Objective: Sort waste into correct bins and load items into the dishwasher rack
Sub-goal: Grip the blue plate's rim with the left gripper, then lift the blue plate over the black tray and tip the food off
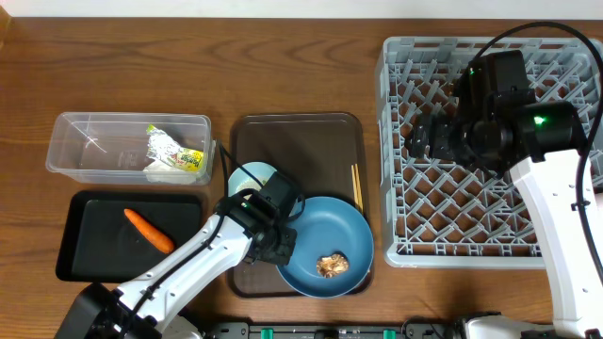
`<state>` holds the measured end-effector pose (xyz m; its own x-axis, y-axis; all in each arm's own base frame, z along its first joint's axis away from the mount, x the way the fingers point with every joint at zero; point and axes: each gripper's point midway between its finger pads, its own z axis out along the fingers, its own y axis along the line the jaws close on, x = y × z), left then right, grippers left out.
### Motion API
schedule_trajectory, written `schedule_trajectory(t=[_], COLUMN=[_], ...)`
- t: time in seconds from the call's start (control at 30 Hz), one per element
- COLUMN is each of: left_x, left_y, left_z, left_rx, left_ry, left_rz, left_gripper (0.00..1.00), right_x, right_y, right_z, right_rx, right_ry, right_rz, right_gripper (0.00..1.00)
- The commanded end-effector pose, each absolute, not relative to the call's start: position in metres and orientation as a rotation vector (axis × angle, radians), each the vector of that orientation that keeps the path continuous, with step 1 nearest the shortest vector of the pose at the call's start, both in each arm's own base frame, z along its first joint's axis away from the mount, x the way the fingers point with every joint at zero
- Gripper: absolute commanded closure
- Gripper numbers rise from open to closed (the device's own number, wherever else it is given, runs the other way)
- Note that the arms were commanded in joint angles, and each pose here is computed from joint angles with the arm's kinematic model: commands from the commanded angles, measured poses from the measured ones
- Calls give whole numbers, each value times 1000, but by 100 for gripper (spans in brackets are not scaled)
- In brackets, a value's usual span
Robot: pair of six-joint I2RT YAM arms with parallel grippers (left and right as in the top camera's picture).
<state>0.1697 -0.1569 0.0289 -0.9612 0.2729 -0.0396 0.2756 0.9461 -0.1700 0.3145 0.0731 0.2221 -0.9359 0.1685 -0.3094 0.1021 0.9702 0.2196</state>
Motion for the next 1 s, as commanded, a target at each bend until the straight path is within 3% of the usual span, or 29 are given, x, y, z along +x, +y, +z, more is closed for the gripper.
schedule_trajectory(t=[0.0,0.13,0.27,0.3,0.57,0.97], left_x=[171,173,169,170,172,172], left_y=[-147,-148,-146,-146,-147,-147], left_z=[22,16,9,8,20,81], left_rx=[423,414,412,412,389,307], left_ry=[3088,3101,3138,3138,3116,3059], left_rz=[-176,-168,-145,-143,-161,-216], left_gripper=[65,66,92,94,94,94], right_x=[313,314,313,313,314,316], right_y=[76,76,76,76,76,76], right_z=[223,223,223,223,223,224], right_rx=[206,206,206,206,206,204], right_ry=[2789,2788,2789,2789,2787,2775], right_rz=[298,298,298,298,298,300], right_gripper=[1,1,1,1,1,1])
